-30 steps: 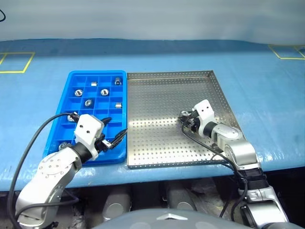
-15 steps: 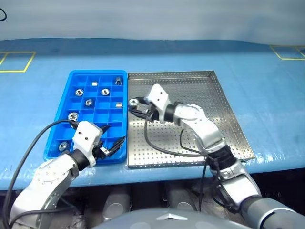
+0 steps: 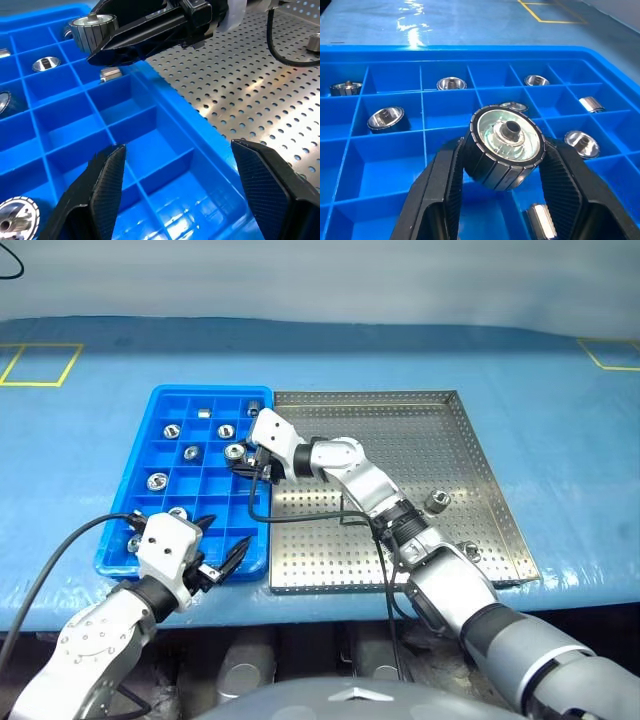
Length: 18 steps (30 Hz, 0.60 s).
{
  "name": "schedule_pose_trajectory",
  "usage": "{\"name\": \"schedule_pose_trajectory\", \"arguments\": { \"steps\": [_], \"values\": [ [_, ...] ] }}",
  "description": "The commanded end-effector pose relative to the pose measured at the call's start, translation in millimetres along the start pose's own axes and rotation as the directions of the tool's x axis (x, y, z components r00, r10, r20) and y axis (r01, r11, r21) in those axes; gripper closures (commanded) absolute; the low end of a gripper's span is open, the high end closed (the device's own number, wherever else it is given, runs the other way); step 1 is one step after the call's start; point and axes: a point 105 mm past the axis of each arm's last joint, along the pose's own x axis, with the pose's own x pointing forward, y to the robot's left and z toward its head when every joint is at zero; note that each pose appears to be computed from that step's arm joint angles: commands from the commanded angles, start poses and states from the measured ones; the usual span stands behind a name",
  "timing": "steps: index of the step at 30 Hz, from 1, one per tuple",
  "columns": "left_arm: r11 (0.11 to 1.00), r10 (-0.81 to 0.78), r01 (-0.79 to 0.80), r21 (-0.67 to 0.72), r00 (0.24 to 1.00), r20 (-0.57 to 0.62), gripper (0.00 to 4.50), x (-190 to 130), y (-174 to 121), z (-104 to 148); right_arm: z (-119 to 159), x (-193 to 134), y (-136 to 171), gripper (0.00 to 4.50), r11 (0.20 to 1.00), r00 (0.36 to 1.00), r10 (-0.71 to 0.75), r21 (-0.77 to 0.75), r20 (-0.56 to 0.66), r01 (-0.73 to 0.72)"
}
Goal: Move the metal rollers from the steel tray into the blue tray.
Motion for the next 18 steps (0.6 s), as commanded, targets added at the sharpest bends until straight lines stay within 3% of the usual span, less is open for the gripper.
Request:
{"name": "schedule_pose_trajectory", "arguments": {
  "steps": [1,18],
  "values": [
    [0.999,0.011,-0.014,0.04,0.998,0.06,0.82,-4,-3,15,22,7,1,2.59,0.999,0.997,0.024,-0.042,0.072,-0.021],
    [0.998,0.027,-0.03,0.047,0.997,0.066,0.82,-5,-3,17,2,31,0,2.59,0.998,1.0,-0.005,0.061,0.02,0.004]
  ]
}}
